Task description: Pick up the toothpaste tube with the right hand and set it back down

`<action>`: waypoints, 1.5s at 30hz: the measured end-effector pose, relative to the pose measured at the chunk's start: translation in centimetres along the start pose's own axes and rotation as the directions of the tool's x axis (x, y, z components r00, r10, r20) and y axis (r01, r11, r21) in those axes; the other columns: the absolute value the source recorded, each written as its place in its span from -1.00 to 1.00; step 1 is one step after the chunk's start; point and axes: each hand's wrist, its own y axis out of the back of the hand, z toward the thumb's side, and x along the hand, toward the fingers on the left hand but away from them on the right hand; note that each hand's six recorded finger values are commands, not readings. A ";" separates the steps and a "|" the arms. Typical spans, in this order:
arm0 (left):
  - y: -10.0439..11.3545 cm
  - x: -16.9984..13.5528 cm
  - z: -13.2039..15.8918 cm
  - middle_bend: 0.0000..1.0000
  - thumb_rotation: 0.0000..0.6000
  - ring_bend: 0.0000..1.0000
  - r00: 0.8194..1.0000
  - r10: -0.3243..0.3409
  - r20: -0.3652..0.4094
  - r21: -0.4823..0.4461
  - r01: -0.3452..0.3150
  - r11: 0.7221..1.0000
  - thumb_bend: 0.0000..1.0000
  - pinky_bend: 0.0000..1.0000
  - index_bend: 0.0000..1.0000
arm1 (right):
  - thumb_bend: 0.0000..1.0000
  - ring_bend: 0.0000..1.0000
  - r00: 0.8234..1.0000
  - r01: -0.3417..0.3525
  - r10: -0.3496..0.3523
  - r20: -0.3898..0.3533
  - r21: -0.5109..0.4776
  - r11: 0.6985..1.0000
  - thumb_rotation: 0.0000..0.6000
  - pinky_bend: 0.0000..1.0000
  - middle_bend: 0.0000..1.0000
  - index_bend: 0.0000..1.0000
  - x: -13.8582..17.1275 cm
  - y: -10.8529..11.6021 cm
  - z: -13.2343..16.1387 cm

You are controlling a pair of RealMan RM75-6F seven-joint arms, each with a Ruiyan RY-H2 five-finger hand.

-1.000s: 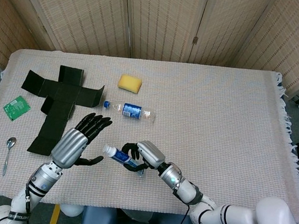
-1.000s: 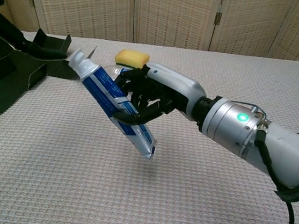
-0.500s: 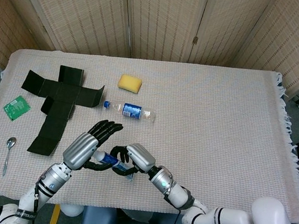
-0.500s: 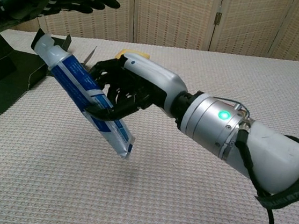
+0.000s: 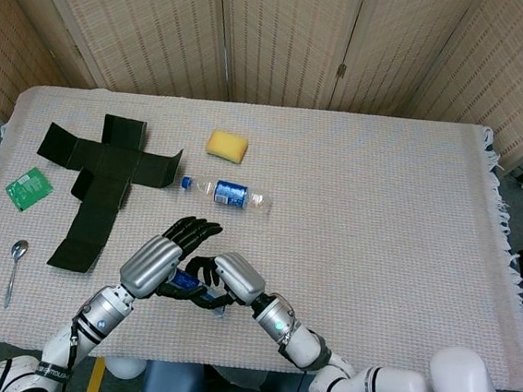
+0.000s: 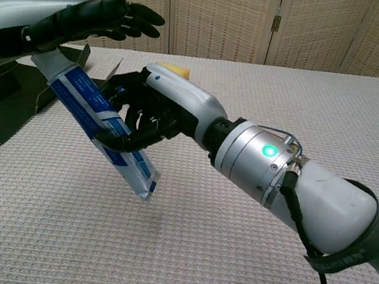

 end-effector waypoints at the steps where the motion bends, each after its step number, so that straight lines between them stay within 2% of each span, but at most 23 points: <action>1: -0.1 0.0 0.0 -0.81 -1.00 -0.91 1.000 -0.004 -0.001 0.004 0.004 1.000 -0.73 -1.00 -0.88 | 0.39 0.47 1.000 0.004 -0.004 0.000 -0.001 1.000 1.00 0.25 0.42 0.61 -0.1 0.0 0.0; 12: -0.6 -0.1 0.2 -0.81 -1.00 -0.91 1.000 -0.030 -0.004 0.049 0.030 0.998 -0.73 -1.00 -0.88 | 0.40 0.49 1.000 0.012 -0.012 -0.003 -0.004 1.000 1.00 0.27 0.44 0.63 -0.4 -0.1 0.5; 23: -0.7 -0.1 -0.1 -0.82 -1.00 -0.91 1.000 -0.021 -0.016 0.119 0.023 0.993 -0.74 -1.00 -0.88 | 0.40 0.49 1.000 0.002 -0.002 0.004 0.001 1.000 1.00 0.27 0.44 0.64 -0.2 -0.2 0.4; 27: -0.2 -0.2 -0.3 -0.82 -1.00 -0.91 1.000 -0.003 -0.019 0.117 0.005 0.993 -0.74 -1.00 -0.88 | 0.40 0.49 1.000 -0.016 0.016 0.013 0.026 1.000 1.00 0.27 0.44 0.64 0.1 -0.2 0.1; 33: 1.7 -0.7 -0.8 -0.82 -1.00 -0.91 0.999 0.046 -0.028 0.074 -0.044 0.996 -0.73 -1.00 -0.88 | 0.40 0.48 0.997 -0.060 0.054 0.055 0.118 0.991 1.00 0.27 0.42 0.64 1.0 0.9 -1.3; 36: 2.9 -1.1 -1.6 -0.82 -1.00 -0.91 0.996 0.075 -0.045 0.057 -0.072 0.996 -0.73 -1.00 -0.88 | 0.40 0.43 0.992 -0.099 0.082 0.093 0.193 0.976 1.00 0.27 0.37 0.62 1.3 1.4 -2.2; 39: 3.8 -1.6 -2.7 -0.82 -1.00 -0.92 0.993 0.096 -0.072 0.065 -0.092 0.994 -0.73 -1.00 -0.88 | 0.40 0.34 0.984 -0.148 0.112 0.142 0.283 0.948 1.00 0.23 0.30 0.52 1.5 2.0 -3.2; 42: 4.0 -2.0 -3.7 -0.82 -1.00 -0.92 0.990 0.101 -0.101 0.086 -0.093 0.992 -0.73 -1.00 -0.88 | 0.40 0.21 0.973 -0.197 0.130 0.193 0.389 0.900 1.00 0.11 0.14 0.35 1.5 2.5 -4.2; 45: 3.9 -2.3 -4.6 -0.82 -1.00 -0.92 0.987 0.101 -0.128 0.109 -0.088 0.990 -0.73 -1.00 -0.88 | 0.40 0.08 0.958 -0.245 0.134 0.252 0.487 0.838 1.00 -0.02 -0.02 0.12 1.5 3.0 -5.2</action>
